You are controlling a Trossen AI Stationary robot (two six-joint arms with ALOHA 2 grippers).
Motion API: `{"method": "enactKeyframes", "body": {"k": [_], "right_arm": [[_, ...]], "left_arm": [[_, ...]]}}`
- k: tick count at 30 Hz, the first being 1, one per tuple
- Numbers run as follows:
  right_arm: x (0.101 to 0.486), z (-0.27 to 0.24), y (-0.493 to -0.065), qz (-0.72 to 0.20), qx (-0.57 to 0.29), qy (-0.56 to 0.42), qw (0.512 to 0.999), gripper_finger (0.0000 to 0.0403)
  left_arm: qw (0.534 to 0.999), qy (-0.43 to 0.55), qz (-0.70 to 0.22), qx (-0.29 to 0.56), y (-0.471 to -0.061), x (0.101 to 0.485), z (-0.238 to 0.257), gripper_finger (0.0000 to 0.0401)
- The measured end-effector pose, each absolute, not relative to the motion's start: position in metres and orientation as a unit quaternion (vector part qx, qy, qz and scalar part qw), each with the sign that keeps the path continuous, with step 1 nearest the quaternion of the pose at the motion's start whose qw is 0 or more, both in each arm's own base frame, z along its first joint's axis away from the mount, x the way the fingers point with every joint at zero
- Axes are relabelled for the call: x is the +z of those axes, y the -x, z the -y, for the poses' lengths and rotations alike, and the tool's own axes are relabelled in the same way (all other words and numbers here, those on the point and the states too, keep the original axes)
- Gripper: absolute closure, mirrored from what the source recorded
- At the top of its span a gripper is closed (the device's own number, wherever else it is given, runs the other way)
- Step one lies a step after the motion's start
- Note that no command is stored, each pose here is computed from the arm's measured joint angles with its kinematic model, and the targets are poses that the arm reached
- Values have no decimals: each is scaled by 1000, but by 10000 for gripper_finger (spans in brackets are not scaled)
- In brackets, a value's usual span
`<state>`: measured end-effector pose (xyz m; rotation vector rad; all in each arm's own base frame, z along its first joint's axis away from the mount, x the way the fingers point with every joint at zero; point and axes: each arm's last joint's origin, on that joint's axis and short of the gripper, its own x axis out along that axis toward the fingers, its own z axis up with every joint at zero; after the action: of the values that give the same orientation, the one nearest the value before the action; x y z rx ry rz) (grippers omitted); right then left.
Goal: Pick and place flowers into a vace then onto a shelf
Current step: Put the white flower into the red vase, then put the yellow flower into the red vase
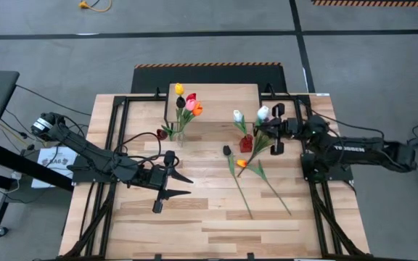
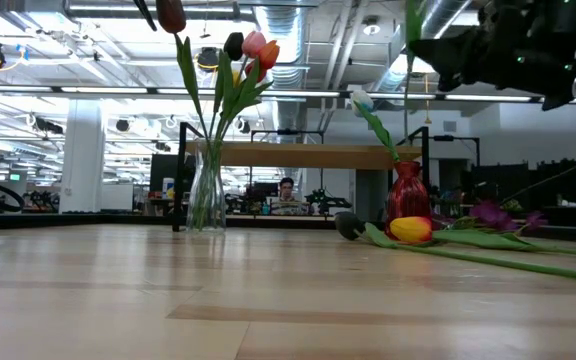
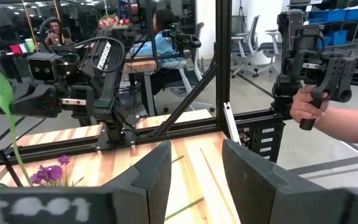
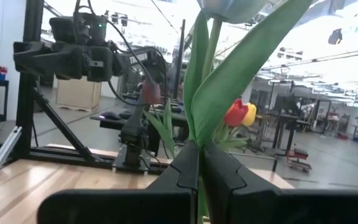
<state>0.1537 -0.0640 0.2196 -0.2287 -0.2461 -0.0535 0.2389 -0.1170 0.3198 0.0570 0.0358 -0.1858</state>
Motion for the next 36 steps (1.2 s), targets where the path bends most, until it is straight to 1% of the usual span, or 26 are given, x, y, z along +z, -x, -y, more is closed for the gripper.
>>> {"method": "enactKeyframes", "body": {"k": [12,19,22,36], "right_arm": [[206,70,-165,94,-29,92,991,403],[206,78,-161,93,-48,45,993,398],[203,81,-161,80,-56,35,995,385],[194,82,-161,41,-57,-7,998,295]], "left_arm": [[995,-30,-22,-93,-239,319,117,266],[995,-30,-22,-93,-239,319,117,266],[995,-30,-22,-93,-239,319,117,266],[995,-31,-24,-93,-239,318,117,266]]}}
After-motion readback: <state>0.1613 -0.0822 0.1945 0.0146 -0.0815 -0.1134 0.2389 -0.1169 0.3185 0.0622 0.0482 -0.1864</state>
